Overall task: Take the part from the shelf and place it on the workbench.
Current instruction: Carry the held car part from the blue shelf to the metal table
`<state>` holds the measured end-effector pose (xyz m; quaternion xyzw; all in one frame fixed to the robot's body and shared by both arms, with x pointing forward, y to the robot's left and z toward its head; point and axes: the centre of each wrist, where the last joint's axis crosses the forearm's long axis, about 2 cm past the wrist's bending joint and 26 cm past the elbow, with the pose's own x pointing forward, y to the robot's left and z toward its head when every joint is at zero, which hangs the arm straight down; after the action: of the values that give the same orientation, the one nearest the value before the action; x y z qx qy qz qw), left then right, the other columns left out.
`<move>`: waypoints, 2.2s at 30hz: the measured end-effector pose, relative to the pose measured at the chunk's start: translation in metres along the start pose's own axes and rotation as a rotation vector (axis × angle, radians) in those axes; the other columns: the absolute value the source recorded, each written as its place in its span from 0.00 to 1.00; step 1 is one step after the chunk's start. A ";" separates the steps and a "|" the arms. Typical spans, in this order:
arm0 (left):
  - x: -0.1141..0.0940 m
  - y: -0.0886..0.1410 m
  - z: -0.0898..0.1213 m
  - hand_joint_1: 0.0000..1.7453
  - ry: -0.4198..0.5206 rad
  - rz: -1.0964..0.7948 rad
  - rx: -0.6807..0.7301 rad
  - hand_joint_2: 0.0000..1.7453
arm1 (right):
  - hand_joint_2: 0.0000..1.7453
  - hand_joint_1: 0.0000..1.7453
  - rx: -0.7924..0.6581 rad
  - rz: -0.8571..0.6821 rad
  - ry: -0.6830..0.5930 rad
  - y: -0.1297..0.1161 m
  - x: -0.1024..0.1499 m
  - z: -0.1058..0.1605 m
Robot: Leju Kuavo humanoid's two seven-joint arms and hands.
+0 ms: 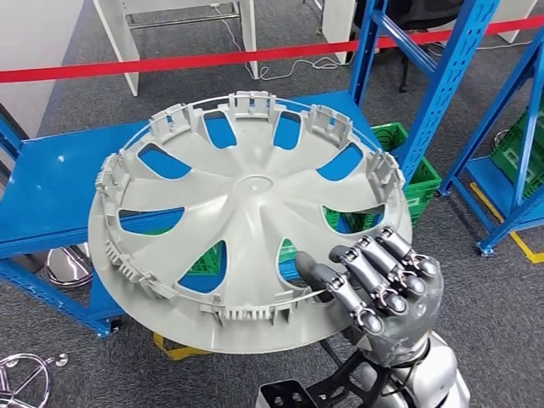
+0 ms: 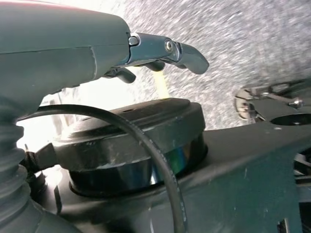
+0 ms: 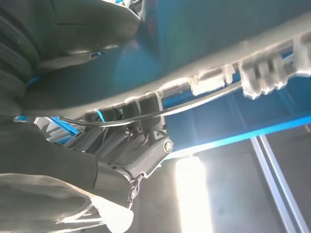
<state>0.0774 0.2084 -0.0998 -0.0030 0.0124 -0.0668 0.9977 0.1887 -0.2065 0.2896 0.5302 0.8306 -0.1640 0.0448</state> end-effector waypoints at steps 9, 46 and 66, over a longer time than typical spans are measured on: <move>-0.014 -0.002 -0.003 0.00 0.055 0.073 -0.051 1.00 | 1.00 1.00 0.015 -0.006 -0.004 -0.001 0.001 0.004; -0.029 -0.014 -0.004 0.00 -0.131 -0.002 -0.024 1.00 | 1.00 1.00 0.132 0.029 0.008 -0.012 -0.004 0.032; -0.021 -0.014 -0.002 0.00 -0.157 -0.009 -0.010 1.00 | 1.00 1.00 0.175 0.045 0.045 -0.017 -0.005 0.041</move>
<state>0.0542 0.1970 -0.1013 -0.0131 -0.0653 -0.0706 0.9953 0.1711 -0.2303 0.2555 0.5544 0.8017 -0.2229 -0.0169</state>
